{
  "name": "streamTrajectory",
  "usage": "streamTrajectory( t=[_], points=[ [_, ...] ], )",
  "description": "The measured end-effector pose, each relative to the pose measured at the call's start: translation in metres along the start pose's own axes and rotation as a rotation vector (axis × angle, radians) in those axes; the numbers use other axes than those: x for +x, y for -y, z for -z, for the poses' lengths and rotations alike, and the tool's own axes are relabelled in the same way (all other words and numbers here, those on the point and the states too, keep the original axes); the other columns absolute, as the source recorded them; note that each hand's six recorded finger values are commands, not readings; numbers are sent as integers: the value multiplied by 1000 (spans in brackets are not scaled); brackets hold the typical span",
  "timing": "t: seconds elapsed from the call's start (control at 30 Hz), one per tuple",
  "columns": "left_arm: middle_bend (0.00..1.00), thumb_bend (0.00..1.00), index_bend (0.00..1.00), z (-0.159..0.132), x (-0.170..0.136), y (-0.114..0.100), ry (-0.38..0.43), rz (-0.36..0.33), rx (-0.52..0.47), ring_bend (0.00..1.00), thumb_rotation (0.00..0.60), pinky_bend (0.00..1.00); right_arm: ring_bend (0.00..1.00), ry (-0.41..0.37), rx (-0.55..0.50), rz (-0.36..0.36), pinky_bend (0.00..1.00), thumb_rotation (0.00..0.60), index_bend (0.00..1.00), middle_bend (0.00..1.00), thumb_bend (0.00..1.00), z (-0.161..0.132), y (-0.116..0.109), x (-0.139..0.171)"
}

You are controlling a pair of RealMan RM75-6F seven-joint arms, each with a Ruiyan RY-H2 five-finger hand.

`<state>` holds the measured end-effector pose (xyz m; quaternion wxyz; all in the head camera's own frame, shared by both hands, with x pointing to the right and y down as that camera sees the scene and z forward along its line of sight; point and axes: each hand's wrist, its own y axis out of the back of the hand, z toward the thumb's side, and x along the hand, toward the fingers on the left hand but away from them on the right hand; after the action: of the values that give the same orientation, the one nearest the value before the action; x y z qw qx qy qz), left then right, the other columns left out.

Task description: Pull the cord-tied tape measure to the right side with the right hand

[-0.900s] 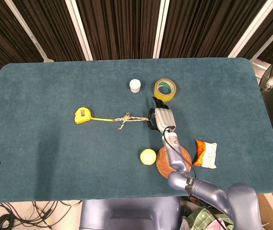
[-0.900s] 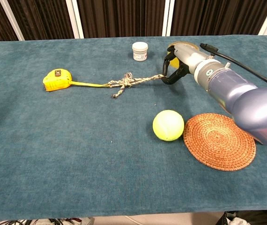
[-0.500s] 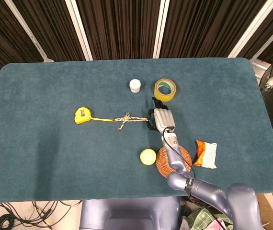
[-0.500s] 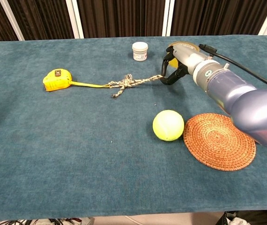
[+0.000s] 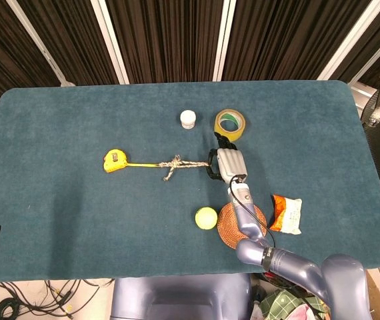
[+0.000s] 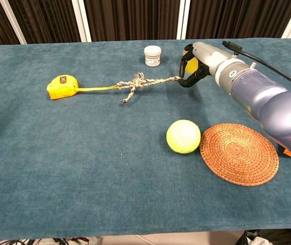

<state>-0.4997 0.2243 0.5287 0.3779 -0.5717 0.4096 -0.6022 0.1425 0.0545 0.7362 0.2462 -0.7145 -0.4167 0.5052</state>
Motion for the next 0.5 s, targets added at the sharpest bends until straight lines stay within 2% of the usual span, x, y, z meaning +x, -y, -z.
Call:
streamTrajectory(
  t=[0.23, 0.5],
  points=[
    [0, 304, 106, 0, 0, 0, 0, 0, 2, 0, 600, 0, 42, 25, 1, -2, 141, 600, 640, 0, 451, 8, 0, 0],
    [0, 304, 106, 2, 1, 0, -6, -1, 3, 0, 600, 0, 42, 39, 52, 35, 141, 600, 640, 0, 451, 22, -21, -6]
  ],
)
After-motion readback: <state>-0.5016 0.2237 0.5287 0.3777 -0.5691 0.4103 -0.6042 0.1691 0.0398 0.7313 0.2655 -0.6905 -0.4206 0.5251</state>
